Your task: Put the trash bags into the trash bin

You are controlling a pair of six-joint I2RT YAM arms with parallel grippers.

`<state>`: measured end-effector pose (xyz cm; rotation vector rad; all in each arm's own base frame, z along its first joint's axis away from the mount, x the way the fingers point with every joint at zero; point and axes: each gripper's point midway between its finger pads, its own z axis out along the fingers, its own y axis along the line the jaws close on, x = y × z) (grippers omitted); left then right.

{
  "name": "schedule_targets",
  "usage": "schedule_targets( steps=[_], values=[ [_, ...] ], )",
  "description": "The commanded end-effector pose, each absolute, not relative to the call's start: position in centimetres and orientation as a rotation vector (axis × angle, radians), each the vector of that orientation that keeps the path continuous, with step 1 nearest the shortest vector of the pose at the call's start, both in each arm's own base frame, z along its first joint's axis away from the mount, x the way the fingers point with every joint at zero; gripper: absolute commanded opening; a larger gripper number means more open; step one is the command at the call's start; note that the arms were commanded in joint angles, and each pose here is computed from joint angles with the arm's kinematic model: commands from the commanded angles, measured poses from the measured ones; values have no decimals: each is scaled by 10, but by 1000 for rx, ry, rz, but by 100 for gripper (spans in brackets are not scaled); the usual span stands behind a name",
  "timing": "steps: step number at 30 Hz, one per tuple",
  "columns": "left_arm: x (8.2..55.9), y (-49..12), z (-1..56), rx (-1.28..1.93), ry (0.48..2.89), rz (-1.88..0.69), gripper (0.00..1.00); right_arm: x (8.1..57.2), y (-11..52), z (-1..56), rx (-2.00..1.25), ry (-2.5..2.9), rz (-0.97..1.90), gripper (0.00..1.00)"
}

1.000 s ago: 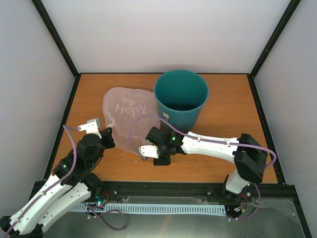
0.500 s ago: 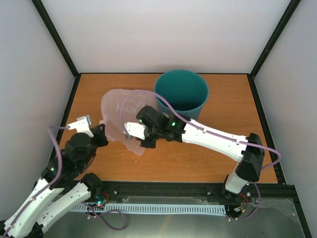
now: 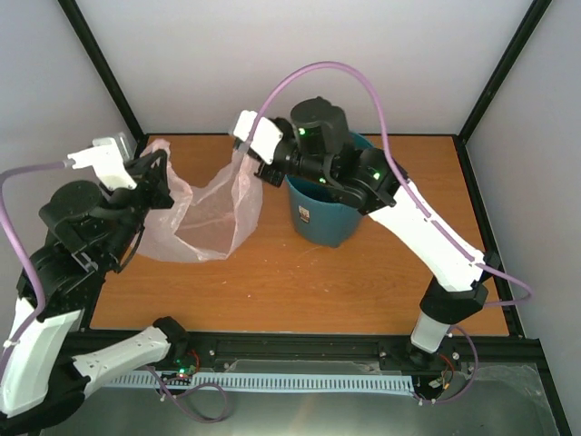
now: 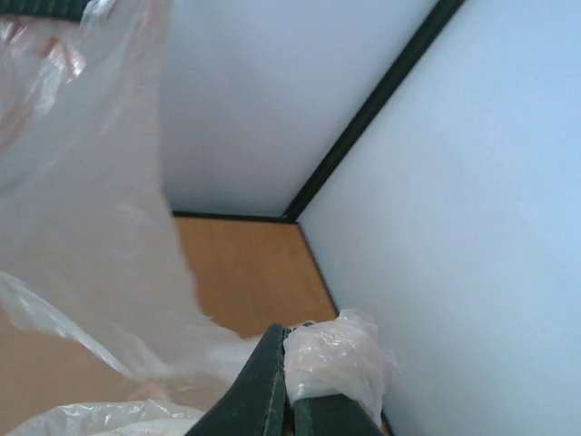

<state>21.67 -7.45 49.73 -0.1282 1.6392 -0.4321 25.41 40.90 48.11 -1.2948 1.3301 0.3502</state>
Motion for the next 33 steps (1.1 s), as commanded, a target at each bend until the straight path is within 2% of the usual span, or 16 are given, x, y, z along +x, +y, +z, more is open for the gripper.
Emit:
schedule_targets(
  steps=[1,10,20,26,33],
  values=[
    [219,-86,534,-32,1580,-432,1,273,381,524,-1138,1295,281,3],
    [205,-114,636,70,1324,-638,1,299,311,596,-831,1247,310,3],
    [224,-165,695,178,1168,-780,1,245,250,673,-714,1032,326,3],
    [233,-193,699,245,1159,-860,1,219,207,699,-659,978,231,3],
    [254,-237,662,325,1270,-986,1,210,173,699,-618,981,85,3]
  ],
)
